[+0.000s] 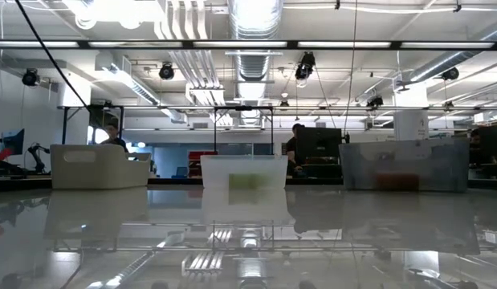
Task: Sort & place blocks by color
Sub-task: Put the green block into the transparent bin
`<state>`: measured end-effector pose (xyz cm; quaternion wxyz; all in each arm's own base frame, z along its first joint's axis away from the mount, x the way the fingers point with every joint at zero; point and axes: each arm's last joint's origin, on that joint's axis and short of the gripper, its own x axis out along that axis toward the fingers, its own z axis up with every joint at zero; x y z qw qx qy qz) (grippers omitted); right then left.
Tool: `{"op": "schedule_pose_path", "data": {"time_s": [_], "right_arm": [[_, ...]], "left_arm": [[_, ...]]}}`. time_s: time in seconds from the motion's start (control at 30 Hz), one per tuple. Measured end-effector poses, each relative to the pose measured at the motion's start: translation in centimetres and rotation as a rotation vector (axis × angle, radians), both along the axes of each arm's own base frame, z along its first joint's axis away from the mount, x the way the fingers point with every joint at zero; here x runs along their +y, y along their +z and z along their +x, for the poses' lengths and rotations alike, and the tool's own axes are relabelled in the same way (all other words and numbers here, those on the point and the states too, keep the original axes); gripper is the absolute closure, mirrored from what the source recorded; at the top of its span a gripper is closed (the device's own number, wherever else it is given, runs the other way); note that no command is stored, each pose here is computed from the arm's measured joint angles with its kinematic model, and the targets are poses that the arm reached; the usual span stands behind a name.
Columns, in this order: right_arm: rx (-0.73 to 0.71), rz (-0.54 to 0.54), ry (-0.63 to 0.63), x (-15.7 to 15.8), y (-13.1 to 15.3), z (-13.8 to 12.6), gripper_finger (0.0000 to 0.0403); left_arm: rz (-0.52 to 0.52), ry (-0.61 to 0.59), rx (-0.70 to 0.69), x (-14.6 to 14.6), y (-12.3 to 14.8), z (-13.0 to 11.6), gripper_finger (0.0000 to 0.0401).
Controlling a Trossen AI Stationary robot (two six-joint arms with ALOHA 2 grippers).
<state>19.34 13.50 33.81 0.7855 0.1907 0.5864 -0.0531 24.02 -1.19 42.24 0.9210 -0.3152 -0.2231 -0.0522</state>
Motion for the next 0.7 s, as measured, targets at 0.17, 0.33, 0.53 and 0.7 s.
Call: {"op": "schedule_pose_path", "data": {"time_s": [0.17, 0.33, 0.53, 0.7], "right_arm": [[-0.08, -0.119, 0.095, 5.4, -1.6, -1.8, 0.0295], [-0.124, -0.127, 0.163, 9.7, -3.7, -2.4, 0.0294], [-0.183, -0.09, 0.216, 13.9, -6.5, -1.9, 0.0273], [-0.158, -0.144, 0.258, 15.8, -9.4, -1.2, 0.0243]], "left_arm": [[-0.017, -0.062, -0.081, -2.0, -0.2, 1.1, 0.0183], [-0.038, -0.111, -0.142, -3.9, -0.9, 2.4, 0.0183], [-0.085, -0.107, -0.178, -5.4, -1.9, 3.7, 0.0183], [-0.096, -0.11, -0.161, -6.2, -2.5, 4.4, 0.0183]]}}
